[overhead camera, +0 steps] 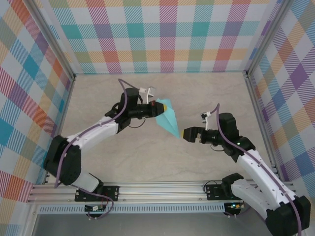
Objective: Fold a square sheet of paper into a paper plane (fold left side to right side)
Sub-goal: Turn over the paper at the center of the table.
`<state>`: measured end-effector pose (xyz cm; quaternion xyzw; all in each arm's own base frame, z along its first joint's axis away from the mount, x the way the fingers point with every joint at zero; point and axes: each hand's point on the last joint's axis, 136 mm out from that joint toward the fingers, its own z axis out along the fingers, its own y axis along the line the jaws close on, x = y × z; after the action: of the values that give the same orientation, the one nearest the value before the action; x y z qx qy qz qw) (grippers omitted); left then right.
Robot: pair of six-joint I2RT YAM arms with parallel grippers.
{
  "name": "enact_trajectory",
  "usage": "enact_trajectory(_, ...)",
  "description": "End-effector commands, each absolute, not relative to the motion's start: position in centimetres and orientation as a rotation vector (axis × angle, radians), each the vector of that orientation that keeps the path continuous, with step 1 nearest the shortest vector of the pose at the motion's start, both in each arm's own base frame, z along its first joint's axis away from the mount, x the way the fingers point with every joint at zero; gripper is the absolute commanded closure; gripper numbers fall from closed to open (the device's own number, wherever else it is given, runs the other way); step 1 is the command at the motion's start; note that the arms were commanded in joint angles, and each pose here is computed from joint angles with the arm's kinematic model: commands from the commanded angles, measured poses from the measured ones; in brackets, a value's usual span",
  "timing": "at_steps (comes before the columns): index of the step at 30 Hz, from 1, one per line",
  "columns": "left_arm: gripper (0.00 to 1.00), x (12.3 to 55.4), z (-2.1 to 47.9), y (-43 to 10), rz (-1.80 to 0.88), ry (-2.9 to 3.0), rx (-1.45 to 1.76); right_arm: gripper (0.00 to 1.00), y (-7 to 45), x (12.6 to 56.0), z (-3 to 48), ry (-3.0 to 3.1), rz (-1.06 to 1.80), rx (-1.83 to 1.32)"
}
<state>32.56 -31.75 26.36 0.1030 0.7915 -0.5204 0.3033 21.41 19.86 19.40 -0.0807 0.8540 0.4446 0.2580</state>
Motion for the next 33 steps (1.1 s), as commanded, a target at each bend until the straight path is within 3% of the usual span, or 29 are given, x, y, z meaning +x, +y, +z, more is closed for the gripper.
enact_trajectory(1,0.96,31.6,31.1,-30.6,-1.34,1.985,0.31,0.0,22.8,21.5,24.5,2.139,1.451,-0.405)
enact_trajectory(7,0.94,29.8,36.1,-29.7,-1.385,1.856,0.34,0.0,25.5,22.4,28.5,1.982,1.69,-0.556)
enact_trajectory(14,0.93,28.1,38.1,-29.6,-1.444,1.803,0.396,0.03,26.4,22.2,31.3,1.881,1.733,-0.655)
enact_trajectory(19,0.94,27.2,38.8,-30.0,-1.515,1.77,0.433,0.23,27.2,21.9,32.4,1.852,1.778,-0.697)
enact_trajectory(25,0.92,26.8,38.5,-29.9,-1.5,1.782,0.453,0.57,27.2,21.9,31.8,1.889,1.743,-0.683)
enact_trajectory(27,0.86,27.0,37.9,-29.9,-1.482,1.804,0.454,0.72,27.1,22.0,31.3,1.909,1.726,-0.671)
enact_trajectory(29,0.66,27.2,37.0,-29.6,-1.433,1.842,0.45,0.85,26.9,22.3,30.4,1.951,1.673,-0.644)
enact_trajectory(33,0.32,27.7,34.8,-27.7,-1.215,1.958,0.431,0.91,25.6,23.4,26.8,2.122,1.411,-0.574)
